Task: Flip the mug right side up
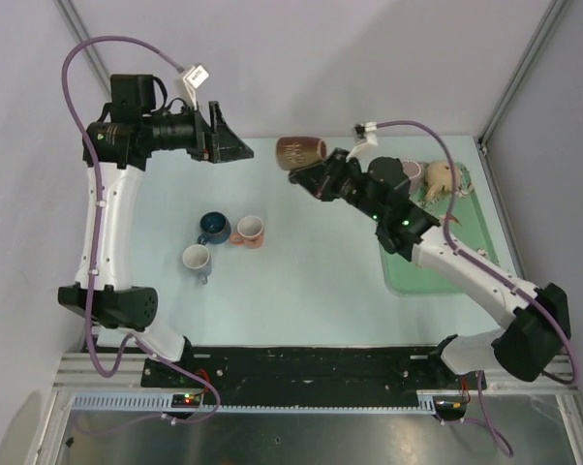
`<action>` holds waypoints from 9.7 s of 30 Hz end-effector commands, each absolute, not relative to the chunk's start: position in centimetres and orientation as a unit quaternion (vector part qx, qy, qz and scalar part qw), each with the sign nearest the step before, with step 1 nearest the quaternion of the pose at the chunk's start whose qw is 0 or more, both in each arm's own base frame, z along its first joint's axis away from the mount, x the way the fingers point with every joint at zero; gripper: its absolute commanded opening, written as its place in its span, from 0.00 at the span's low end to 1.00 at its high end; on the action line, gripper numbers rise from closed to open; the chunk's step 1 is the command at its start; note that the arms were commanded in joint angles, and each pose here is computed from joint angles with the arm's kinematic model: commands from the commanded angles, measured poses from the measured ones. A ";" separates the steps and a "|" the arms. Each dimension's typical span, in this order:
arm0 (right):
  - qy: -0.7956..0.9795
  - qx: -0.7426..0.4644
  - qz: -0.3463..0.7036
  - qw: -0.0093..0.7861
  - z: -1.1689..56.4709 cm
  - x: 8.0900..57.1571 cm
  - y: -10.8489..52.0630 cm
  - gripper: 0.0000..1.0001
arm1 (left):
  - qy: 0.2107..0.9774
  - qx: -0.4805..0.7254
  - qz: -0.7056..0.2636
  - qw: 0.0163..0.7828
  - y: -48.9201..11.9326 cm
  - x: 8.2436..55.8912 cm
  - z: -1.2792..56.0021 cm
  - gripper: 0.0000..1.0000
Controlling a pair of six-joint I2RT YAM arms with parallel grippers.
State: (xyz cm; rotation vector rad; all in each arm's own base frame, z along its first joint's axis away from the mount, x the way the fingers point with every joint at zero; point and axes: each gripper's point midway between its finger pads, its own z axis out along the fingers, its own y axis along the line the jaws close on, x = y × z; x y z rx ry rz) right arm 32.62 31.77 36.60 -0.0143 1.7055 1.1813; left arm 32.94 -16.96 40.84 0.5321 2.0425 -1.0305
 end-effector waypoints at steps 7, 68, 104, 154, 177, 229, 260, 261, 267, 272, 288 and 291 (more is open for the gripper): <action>0.571 -0.074 0.677 0.458 45.4 27.4 39.0 0.00 | 0.743 0.230 -0.537 0.326 -21.3 27.7 44.4 0.82; 0.870 0.346 -0.137 0.324 7.4 50.5 -6.9 0.75 | 0.902 0.424 -0.003 0.082 -10.8 25.7 10.6 0.64; 0.659 0.016 0.429 0.617 44.5 35.0 18.9 0.00 | 0.747 0.389 -0.389 0.372 -23.7 26.1 42.3 1.00; 0.860 0.148 0.174 0.456 25.9 34.3 14.8 0.95 | 0.835 0.504 -0.056 0.211 -20.7 29.1 18.6 0.00; 0.864 0.097 -0.027 0.494 18.2 49.1 10.1 0.90 | 0.745 0.665 -0.005 0.060 -18.9 22.5 5.8 0.34; 0.907 0.175 -0.130 0.361 12.8 44.6 1.7 0.94 | 0.829 0.528 -0.135 0.121 -18.1 25.1 19.9 0.83; 0.851 0.366 -0.033 0.375 10.6 50.9 -2.6 0.00 | 0.835 0.505 -0.140 0.167 -18.0 25.9 22.6 0.84; 0.851 0.355 -0.025 0.386 11.6 50.5 -2.4 0.00 | 0.837 0.500 -0.142 0.172 -18.1 26.1 22.9 0.84; 0.819 0.215 0.148 0.511 24.4 47.3 4.4 0.00 | 0.834 0.457 -0.186 0.246 -19.8 27.7 28.1 0.92; 0.757 0.062 0.317 0.567 34.4 40.7 14.0 0.00 | 0.809 0.394 -0.233 0.369 -21.6 29.6 36.6 0.99; 0.494 -0.108 0.690 0.518 51.0 23.8 31.0 0.00 | 0.689 0.325 -0.448 0.468 -26.2 26.0 50.8 0.89; 0.494 -0.110 0.708 0.493 50.4 23.7 32.4 0.00 | 0.677 0.334 -0.471 0.457 -26.6 25.0 51.4 0.67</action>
